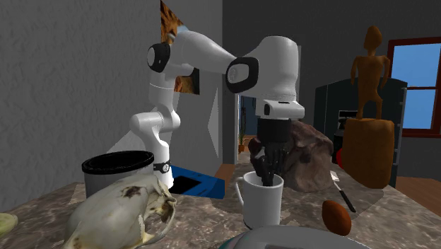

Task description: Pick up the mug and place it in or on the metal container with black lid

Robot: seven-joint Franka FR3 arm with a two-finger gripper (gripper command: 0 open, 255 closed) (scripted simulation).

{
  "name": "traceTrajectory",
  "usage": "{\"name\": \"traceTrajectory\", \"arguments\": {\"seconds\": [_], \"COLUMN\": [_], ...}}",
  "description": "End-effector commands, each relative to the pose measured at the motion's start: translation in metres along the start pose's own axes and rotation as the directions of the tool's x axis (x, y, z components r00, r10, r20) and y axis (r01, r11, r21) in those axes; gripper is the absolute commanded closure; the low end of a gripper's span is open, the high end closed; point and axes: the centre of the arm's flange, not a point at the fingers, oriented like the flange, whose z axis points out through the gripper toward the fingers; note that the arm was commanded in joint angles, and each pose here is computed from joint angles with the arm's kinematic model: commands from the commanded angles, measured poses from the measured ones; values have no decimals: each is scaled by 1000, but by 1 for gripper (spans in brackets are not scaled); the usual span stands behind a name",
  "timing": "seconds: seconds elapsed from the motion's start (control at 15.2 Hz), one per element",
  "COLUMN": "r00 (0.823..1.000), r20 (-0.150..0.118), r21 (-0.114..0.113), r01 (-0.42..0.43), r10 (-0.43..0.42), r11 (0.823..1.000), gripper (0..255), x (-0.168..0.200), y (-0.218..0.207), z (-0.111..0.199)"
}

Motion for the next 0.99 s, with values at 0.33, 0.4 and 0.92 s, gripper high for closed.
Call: {"name": "traceTrajectory", "arguments": {"seconds": [0.33,0.4,0.92], "r00": [1000,1000,1000], "r20": [0,0,0], "r21": [0,0,0], "r01": [0,0,0], "r10": [0,0,0], "r11": [1000,1000,1000], "gripper": [255,255,255], "x": [0,0,0], "y": [4,4,7], "z": [-38,-43,-85]}}
